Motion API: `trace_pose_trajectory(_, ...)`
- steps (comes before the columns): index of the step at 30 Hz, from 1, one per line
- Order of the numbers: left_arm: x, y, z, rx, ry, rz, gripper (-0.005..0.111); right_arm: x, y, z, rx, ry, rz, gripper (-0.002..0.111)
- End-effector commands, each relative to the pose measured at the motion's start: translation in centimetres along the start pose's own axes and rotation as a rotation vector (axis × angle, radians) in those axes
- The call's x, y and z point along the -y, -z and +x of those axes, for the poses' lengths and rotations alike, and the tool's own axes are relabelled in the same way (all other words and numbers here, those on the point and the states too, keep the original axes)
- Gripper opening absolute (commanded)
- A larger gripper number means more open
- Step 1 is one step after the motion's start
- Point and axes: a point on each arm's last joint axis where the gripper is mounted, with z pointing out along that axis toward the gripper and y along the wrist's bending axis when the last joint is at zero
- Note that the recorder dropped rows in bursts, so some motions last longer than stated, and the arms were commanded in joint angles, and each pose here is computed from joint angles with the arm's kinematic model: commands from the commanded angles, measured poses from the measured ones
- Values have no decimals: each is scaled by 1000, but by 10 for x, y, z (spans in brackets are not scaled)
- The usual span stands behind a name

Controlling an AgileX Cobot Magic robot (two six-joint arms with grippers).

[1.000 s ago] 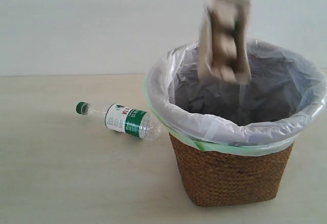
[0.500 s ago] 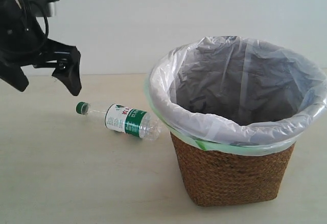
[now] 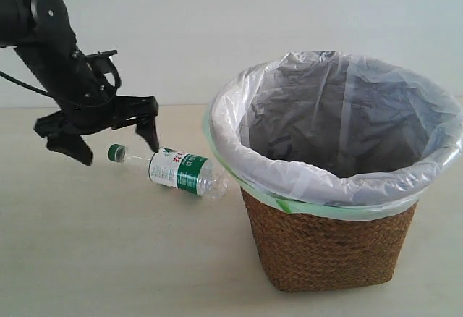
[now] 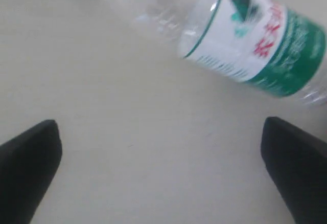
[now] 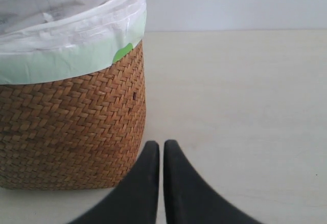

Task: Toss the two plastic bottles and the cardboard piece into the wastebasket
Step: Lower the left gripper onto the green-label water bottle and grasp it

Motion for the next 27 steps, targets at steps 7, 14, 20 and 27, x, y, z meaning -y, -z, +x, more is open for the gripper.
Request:
trace_pose_trajectory(7, 27, -40, -20, 49, 321, 338, 105, 0, 0, -1, 11, 8, 7, 0)
trace_pose_trajectory(14, 25, -52, -19, 21, 364, 326, 105, 0, 0, -1, 11, 8, 7, 0)
trace_pose_trajectory(20, 24, -57, -18, -5, 402, 312, 105, 0, 0, -1, 11, 8, 7, 0)
trace_pose_trajectory(27, 16, -74, -13, -56, 449, 237, 105, 0, 0, -1, 11, 8, 7, 0)
